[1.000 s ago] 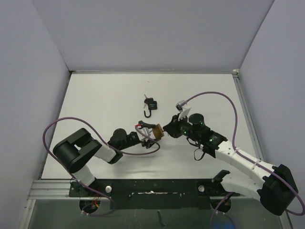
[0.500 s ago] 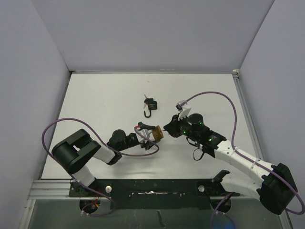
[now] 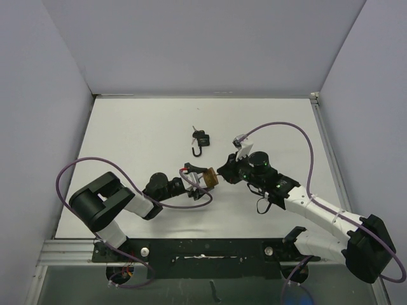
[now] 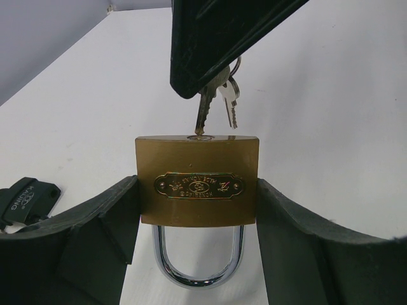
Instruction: Unlock with the key
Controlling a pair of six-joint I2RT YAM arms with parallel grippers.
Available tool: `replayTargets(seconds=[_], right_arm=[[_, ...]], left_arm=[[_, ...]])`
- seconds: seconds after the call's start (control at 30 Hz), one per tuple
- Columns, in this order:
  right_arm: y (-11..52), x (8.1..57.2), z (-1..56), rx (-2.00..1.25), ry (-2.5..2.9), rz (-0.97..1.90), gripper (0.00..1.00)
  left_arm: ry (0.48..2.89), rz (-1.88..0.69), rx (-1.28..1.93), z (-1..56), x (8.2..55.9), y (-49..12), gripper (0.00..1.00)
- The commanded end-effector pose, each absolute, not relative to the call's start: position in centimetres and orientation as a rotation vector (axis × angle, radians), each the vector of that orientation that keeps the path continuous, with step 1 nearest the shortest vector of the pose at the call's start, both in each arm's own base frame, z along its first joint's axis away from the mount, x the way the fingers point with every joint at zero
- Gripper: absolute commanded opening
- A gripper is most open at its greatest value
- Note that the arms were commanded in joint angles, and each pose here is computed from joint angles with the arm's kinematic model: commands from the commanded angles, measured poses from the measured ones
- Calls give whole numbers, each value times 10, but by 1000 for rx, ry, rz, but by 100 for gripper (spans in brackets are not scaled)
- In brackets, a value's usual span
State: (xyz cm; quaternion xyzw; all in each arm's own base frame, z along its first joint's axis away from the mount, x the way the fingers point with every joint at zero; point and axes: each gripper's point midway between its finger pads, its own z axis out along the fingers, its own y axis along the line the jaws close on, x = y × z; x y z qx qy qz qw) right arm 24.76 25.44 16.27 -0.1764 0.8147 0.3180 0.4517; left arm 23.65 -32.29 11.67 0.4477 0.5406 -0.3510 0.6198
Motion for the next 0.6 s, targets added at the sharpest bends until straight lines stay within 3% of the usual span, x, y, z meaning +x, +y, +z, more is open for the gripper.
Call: replayTargets(seconds=[0.0,0.57], right_arm=[[264,255,185,-430,1924,814,0],[267,250,179,-449,1936,825,0]], left_arm=[[959,-796,957,195,235,-330,0],[951,-774,942,201,238,-329,0]])
